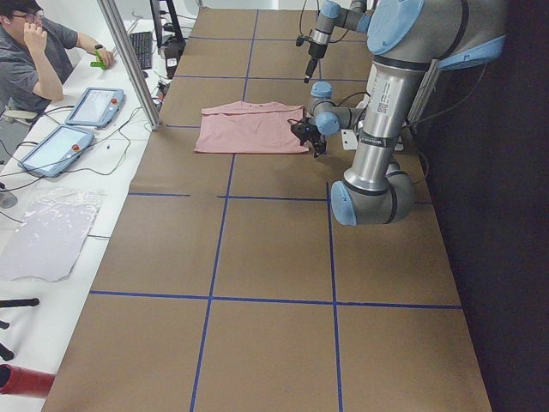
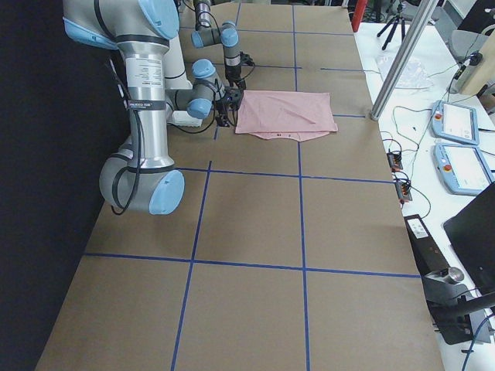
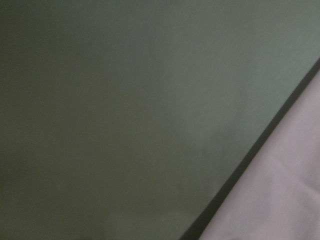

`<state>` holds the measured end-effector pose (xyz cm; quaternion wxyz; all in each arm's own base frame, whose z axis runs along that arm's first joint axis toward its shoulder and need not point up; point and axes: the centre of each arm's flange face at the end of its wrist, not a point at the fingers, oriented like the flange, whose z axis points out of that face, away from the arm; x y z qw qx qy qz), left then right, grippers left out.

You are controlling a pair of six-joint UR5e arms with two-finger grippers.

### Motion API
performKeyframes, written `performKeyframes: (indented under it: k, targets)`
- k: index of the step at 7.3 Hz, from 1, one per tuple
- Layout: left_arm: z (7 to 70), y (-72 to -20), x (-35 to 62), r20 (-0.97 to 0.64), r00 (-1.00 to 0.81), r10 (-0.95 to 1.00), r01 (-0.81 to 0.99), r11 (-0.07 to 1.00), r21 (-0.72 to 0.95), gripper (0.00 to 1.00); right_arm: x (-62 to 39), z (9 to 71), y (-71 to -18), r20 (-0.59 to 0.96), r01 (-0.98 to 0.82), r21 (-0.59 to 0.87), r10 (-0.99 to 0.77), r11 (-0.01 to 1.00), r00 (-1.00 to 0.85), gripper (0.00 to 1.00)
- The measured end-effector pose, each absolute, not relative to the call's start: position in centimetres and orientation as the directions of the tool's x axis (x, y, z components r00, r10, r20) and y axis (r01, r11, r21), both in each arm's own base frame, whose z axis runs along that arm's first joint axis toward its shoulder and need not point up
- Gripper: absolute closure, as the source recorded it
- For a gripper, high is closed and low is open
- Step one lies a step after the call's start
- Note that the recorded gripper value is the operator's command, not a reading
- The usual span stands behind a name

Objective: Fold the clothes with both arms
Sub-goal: 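Move the left gripper back to the shirt's near corner and grasp it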

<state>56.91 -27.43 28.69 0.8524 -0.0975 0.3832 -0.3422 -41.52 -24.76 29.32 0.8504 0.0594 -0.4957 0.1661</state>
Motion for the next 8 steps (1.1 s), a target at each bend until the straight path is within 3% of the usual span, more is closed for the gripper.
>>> performKeyframes:
  k: [8]
  targets:
    - [28.0, -28.9, 56.6, -0.597, 0.46, -0.657, 0.522, 0.744, -0.417, 0.18, -41.6, 29.2, -24.9, 0.864, -0.345, -0.064, 0.226, 0.936, 0.451, 0.0]
